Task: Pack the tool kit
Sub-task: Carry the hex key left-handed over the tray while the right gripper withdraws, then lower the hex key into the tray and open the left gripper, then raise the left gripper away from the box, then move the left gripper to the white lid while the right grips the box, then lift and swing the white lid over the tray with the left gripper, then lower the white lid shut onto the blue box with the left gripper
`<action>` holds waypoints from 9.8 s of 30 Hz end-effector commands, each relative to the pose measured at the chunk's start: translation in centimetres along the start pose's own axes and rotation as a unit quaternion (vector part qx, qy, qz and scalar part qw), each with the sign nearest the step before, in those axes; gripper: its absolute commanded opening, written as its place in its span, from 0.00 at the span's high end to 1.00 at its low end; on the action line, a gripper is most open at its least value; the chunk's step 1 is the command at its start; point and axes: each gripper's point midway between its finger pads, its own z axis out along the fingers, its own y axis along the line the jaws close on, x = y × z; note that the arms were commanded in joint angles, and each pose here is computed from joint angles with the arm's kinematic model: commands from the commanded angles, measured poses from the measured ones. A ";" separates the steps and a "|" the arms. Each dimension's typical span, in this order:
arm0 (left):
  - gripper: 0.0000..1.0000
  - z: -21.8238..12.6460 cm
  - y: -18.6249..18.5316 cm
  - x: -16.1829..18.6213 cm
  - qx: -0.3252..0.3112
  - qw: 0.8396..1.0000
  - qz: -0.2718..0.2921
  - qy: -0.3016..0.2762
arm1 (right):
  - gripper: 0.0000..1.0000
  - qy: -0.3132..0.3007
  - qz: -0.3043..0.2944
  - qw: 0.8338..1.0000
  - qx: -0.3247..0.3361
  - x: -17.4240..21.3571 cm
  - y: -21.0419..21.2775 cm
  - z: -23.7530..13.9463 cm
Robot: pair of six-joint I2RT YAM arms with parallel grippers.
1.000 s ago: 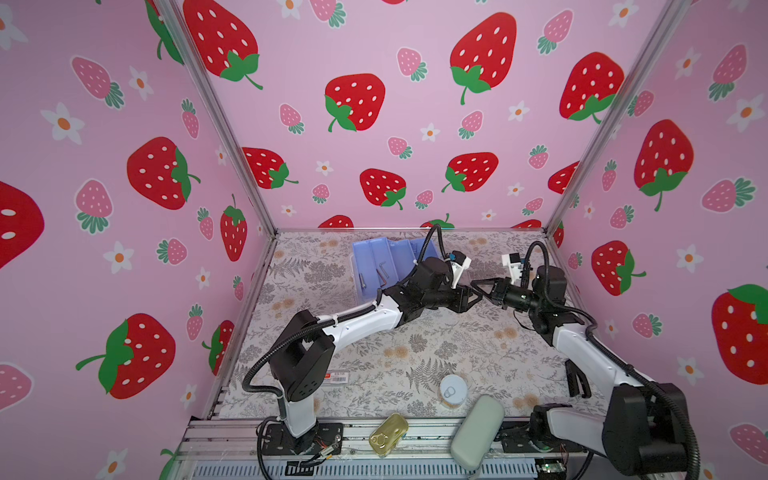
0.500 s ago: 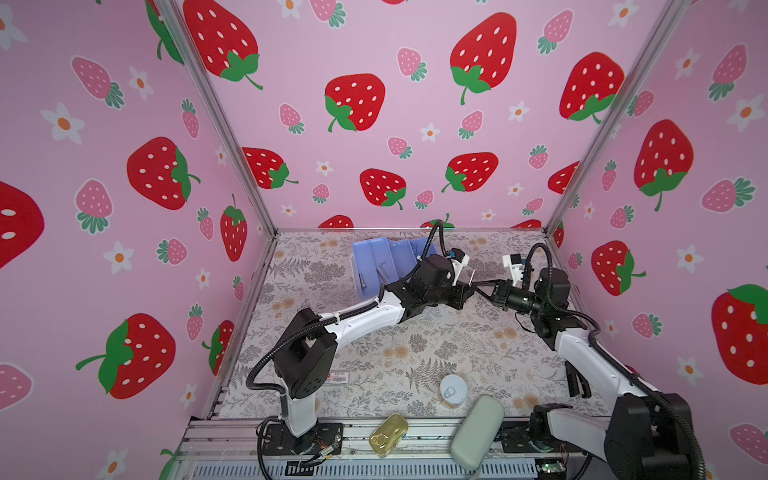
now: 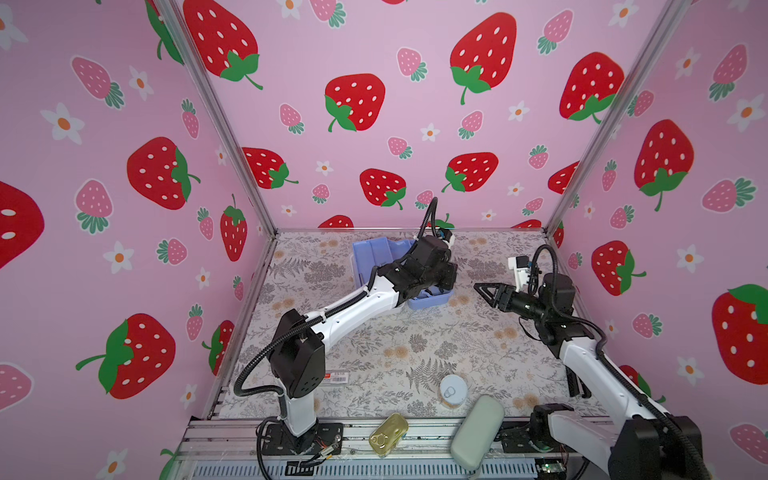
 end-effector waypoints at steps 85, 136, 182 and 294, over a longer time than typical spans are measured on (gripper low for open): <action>0.68 -5.0 27.4 -4.2 -0.328 0.912 -0.241 0.048 | 0.17 0.022 -0.024 0.976 0.216 3.0 -8.7 -1.3; 0.55 -2.8 30.1 17.3 -0.196 0.843 -0.488 0.109 | 0.36 0.059 -0.035 0.985 0.160 6.0 -10.2 2.1; 0.51 -1.7 22.1 19.1 -0.144 0.907 -0.386 0.086 | 0.41 0.192 -0.028 0.957 0.217 7.5 -12.2 17.3; 0.54 -3.2 0.5 -3.7 0.063 0.986 -0.150 -0.026 | 0.40 0.114 0.120 0.975 0.148 5.3 -13.1 10.4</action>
